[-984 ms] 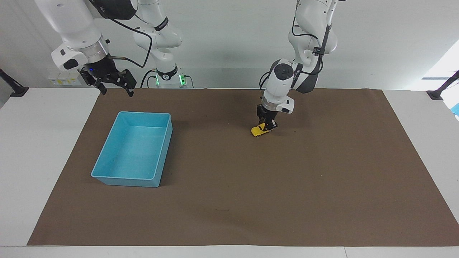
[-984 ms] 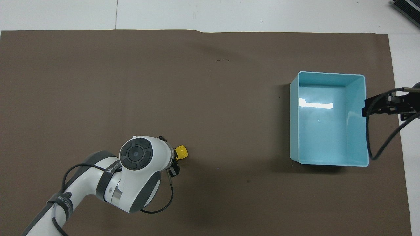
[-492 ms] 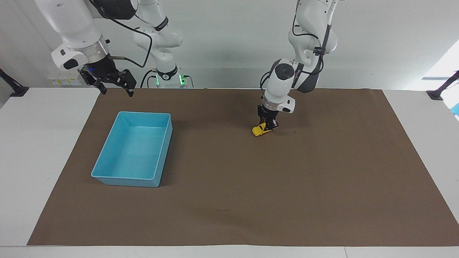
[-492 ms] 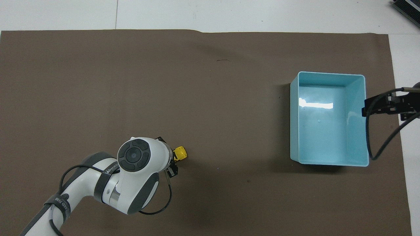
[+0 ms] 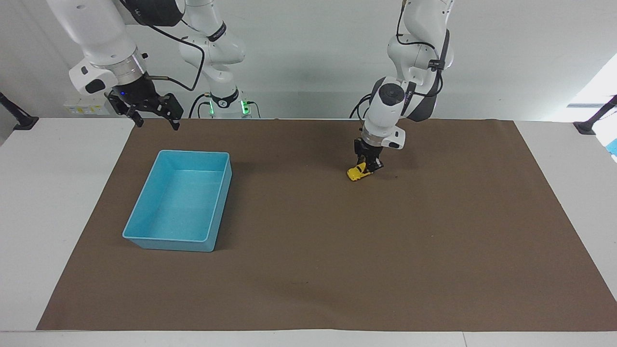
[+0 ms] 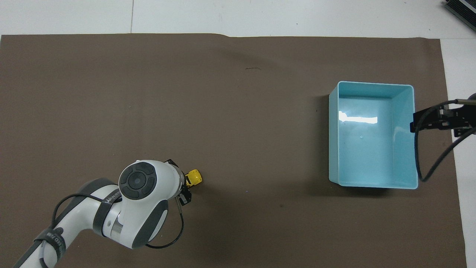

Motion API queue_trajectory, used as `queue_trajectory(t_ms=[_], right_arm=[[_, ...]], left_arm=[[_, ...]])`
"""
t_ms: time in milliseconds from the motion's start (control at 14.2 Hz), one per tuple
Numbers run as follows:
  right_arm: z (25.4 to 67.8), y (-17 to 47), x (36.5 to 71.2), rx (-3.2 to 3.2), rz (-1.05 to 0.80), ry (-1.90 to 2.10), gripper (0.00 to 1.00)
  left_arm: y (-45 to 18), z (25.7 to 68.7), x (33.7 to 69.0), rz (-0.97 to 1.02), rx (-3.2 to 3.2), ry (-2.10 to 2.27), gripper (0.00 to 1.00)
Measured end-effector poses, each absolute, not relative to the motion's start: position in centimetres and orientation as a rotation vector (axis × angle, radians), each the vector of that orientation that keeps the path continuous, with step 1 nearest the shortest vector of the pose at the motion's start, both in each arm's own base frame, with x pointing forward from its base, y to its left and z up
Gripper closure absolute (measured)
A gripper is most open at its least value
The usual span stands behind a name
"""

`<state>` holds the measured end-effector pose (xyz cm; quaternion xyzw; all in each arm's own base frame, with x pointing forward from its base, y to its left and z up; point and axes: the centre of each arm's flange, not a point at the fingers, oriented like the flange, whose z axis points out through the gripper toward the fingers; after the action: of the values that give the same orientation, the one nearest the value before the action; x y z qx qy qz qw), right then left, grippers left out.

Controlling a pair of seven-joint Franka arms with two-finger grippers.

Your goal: Wind up and store yellow beetle car

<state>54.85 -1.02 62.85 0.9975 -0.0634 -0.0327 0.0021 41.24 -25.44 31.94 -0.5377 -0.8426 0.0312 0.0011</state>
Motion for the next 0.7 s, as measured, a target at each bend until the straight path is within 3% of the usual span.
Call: queue_trajectory(t_ms=[703], right_arm=[[62.8, -1.0, 54.9, 3.129, -0.102, -0.199, 0.00]], left_arm=[[-23.1, 31.9, 40.5, 0.081, -1.713, -2.615, 0.61]])
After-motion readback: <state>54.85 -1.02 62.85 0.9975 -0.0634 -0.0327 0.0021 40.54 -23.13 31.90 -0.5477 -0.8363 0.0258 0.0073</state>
